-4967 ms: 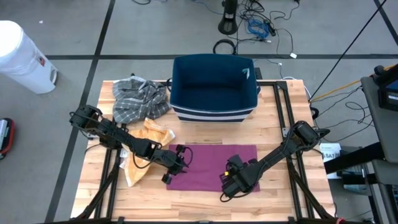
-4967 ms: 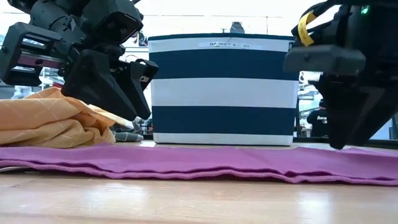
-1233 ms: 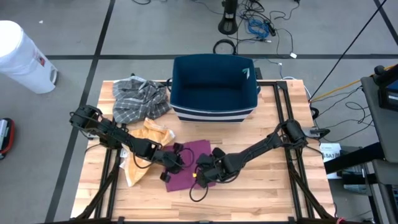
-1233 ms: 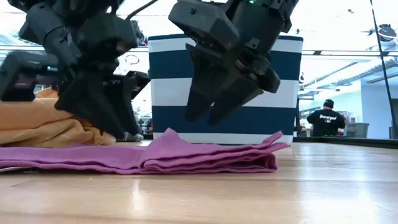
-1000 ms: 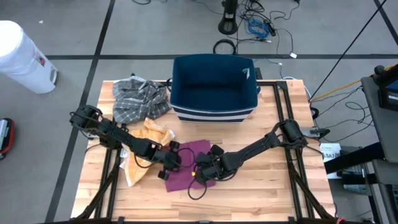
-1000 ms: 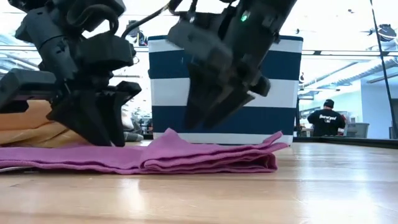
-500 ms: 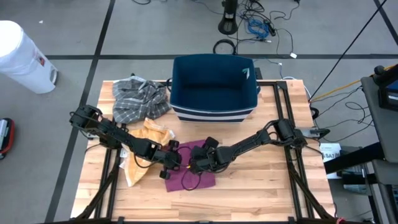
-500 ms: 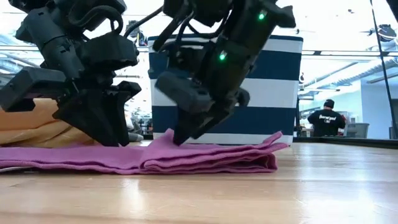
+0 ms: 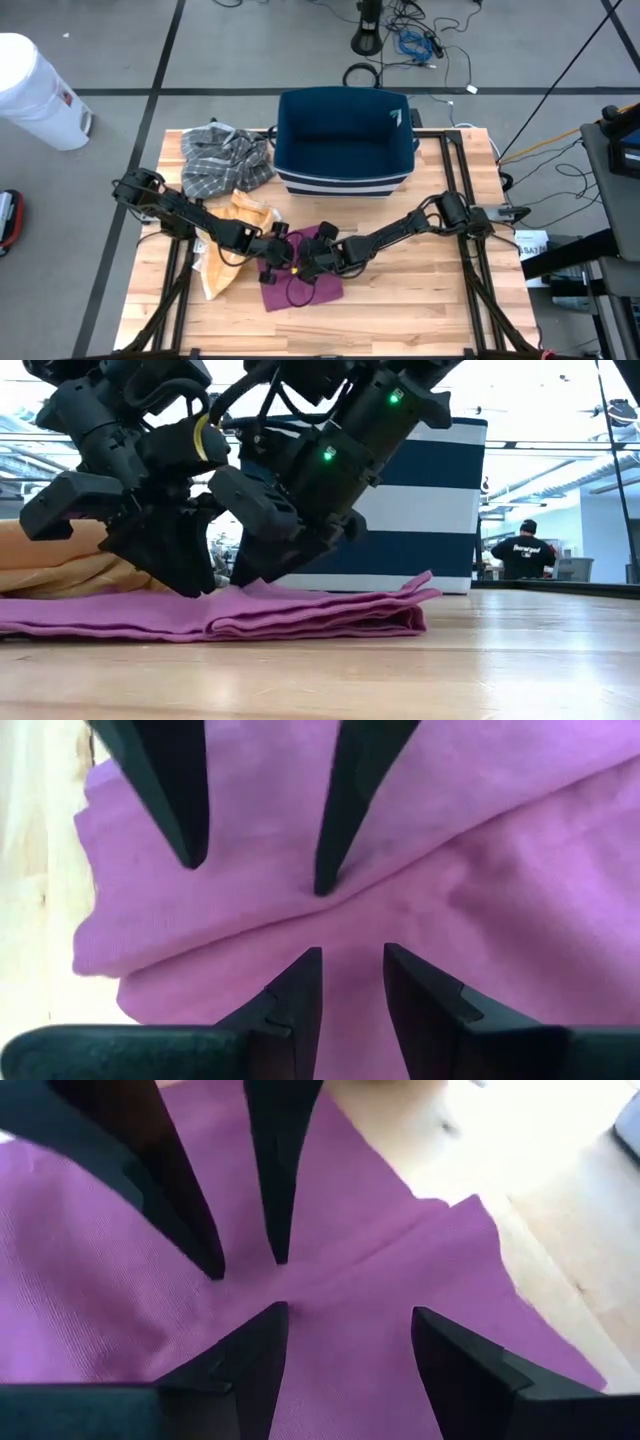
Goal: Fold towel
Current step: Fold the purple towel
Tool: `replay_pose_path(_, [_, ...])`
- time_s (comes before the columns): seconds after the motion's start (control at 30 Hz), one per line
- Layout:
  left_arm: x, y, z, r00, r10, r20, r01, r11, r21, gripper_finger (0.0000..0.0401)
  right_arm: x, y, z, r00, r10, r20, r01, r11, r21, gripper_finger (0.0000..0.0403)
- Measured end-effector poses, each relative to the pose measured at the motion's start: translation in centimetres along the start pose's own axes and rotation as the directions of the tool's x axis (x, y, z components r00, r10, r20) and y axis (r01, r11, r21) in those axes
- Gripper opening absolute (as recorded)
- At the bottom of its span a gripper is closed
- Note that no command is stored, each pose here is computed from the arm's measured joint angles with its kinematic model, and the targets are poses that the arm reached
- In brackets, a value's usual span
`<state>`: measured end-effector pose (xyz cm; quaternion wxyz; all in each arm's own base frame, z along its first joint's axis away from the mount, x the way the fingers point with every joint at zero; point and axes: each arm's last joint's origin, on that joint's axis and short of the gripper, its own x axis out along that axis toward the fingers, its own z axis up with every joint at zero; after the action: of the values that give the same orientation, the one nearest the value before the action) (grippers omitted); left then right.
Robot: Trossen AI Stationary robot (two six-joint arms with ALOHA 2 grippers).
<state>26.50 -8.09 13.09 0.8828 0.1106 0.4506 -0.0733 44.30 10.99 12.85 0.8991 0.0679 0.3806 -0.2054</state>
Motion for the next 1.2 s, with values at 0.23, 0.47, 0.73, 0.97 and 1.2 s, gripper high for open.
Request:
replay_pose_path(0.23, [0.0,0.4,0.0,1.0,0.007,-0.004,-0.007,1.0,-0.004,0.0115,0.2,-0.2,0.1,1.0,0.014,-0.016,-0.014,1.0,0.011,0.0201])
replay_pose_path(0.47, [0.1,0.5,-0.1,1.0,0.01,-0.007,-0.01,1.0,-0.01,0.0115,0.6,-0.5,0.0,0.999,0.033,-0.034,-0.033,0.999,0.016,0.0201])
replay_pose_path(0.73, [0.1,0.5,-0.1,1.0,0.009,-0.008,-0.009,1.0,0.006,0.0115,-1.8,0.5,-0.3,0.997,0.035,-0.074,-0.039,0.997,-0.06,0.0201])
replay_pose_path(0.97, [0.1,0.5,0.5,0.999,0.011,0.046,-0.011,1.0,0.005,0.0115,-1.6,0.5,-1.5,0.981,0.058,-0.184,-0.066,0.997,-0.041,0.0201])
replay_pose_path(1.2, [0.0,0.5,1.0,0.997,0.029,0.074,-0.029,1.0,0.005,0.0115,-2.2,0.0,-2.5,0.96,-0.008,-0.281,-0.008,0.998,-0.055,0.0201])
